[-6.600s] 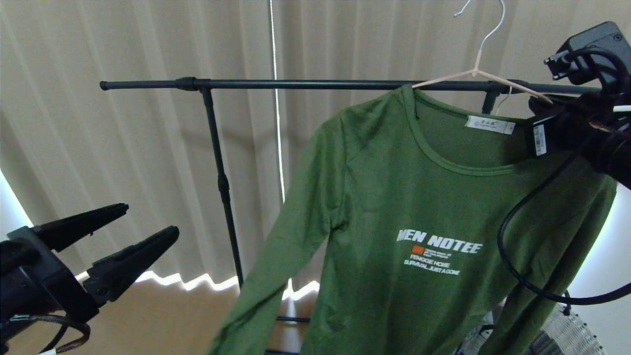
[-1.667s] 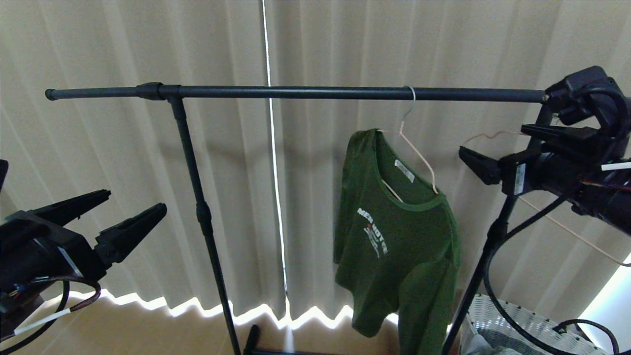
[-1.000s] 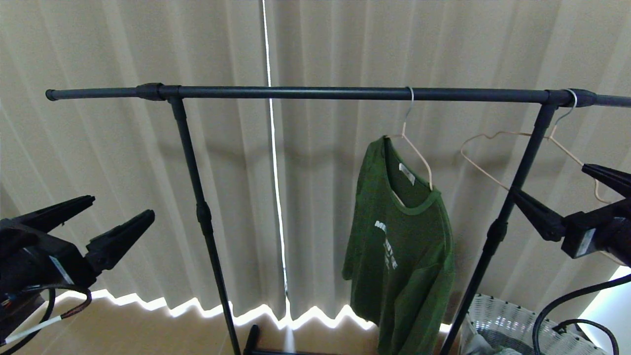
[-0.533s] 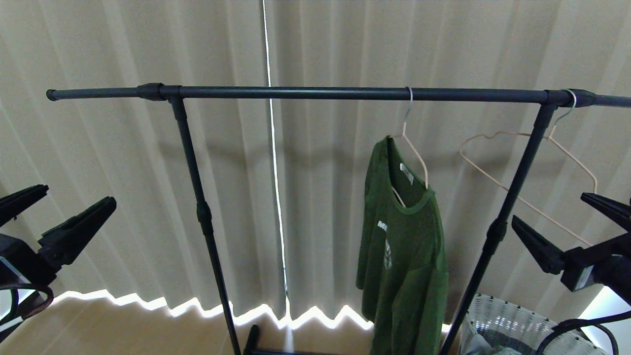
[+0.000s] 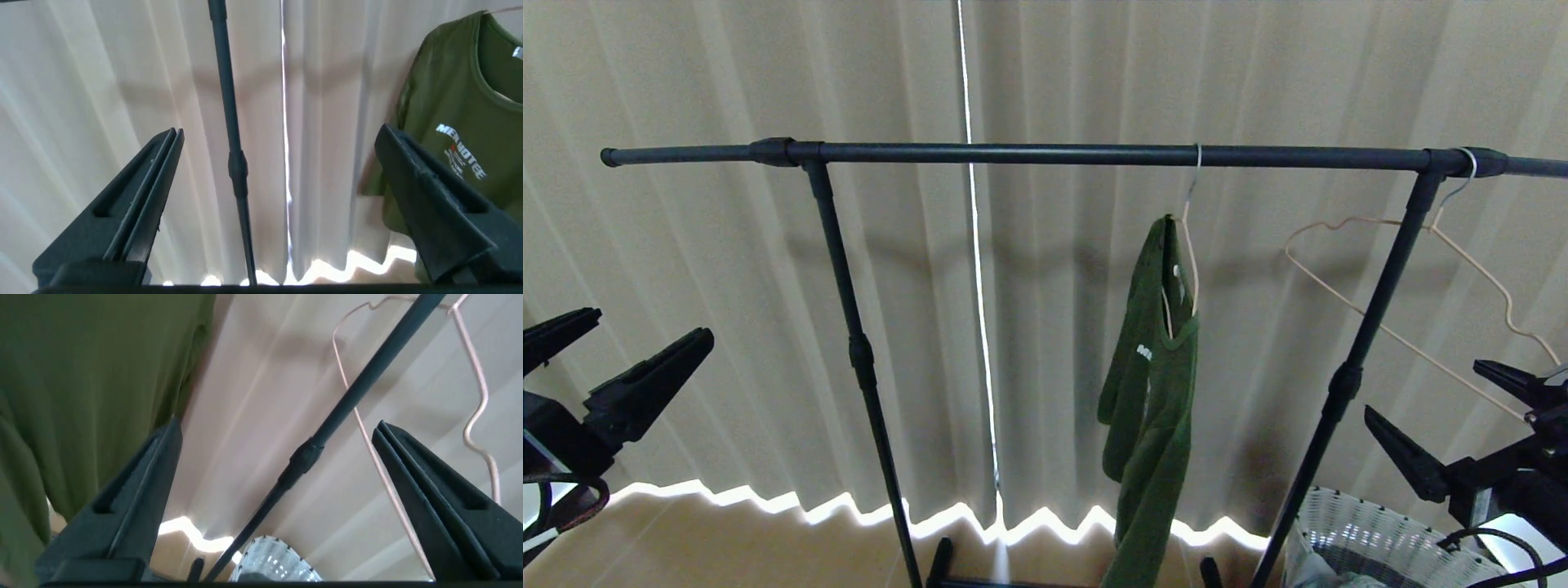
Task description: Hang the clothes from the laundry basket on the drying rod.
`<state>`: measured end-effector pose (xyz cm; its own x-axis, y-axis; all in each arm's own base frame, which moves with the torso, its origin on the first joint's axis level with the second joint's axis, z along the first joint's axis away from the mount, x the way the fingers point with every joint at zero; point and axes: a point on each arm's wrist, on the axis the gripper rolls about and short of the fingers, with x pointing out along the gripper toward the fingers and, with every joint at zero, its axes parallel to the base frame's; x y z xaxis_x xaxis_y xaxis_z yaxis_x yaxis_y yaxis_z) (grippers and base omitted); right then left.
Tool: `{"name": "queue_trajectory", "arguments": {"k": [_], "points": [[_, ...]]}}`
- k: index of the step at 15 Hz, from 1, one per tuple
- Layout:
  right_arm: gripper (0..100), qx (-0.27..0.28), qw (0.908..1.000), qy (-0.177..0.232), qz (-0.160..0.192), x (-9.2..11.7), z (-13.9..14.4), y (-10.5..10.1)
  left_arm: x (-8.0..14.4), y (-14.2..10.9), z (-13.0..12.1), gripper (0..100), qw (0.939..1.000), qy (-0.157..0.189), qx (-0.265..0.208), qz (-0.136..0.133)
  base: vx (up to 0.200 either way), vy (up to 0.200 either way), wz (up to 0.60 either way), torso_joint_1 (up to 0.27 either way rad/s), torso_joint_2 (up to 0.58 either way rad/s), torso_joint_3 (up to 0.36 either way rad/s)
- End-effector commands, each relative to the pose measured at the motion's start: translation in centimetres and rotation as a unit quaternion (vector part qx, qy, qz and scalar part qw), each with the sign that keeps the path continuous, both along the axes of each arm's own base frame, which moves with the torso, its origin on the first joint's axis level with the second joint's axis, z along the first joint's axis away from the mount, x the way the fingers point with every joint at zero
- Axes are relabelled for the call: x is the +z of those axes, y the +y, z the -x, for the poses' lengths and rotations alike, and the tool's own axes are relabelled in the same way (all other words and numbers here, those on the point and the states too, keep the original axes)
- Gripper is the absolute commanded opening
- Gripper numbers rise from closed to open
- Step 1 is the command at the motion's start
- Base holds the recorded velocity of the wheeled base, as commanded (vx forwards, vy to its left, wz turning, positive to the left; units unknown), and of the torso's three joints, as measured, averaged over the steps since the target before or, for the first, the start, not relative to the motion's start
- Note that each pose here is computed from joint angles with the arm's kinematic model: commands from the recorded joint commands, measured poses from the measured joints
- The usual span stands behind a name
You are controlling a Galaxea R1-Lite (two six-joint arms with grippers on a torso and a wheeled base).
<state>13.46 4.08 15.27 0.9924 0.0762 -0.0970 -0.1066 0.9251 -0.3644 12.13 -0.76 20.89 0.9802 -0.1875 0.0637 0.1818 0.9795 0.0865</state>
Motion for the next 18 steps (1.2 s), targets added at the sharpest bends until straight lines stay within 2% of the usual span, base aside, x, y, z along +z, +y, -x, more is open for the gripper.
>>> {"name": "queue_trajectory", "arguments": {"k": [1, 2, 9, 18], "points": [[100, 0.000, 1.0000, 0.003, 0.001, -0.09, -0.03, 0.02, -0.04, 0.00, -0.02, 100, 1.0000, 0.001, 0.000, 0.000, 0.000, 0.000, 0.00, 0.000, 0.00, 0.000], [100, -0.001, 1.0000, 0.003, 0.001, -0.11, 0.00, -0.02, -0.04, 0.00, -0.02, 100, 1.0000, 0.001, 0.000, 0.000, 0.000, 0.000, 0.00, 0.000, 0.00, 0.000], [100, -0.009, 1.0000, 0.004, -0.002, -0.18, 0.05, -0.24, -0.34, -0.02, -0.04, 100, 1.0000, 0.007, -0.001, -0.002, 0.000, 0.000, -0.60, 0.004, 0.00, 0.003], [100, -0.008, 0.9999, 0.012, 0.000, -0.57, 0.17, -0.28, -0.73, -0.03, -0.24, 100, 0.9999, 0.017, -0.001, -0.001, 0.000, 0.000, 0.00, 0.000, 0.00, 0.000]]}}
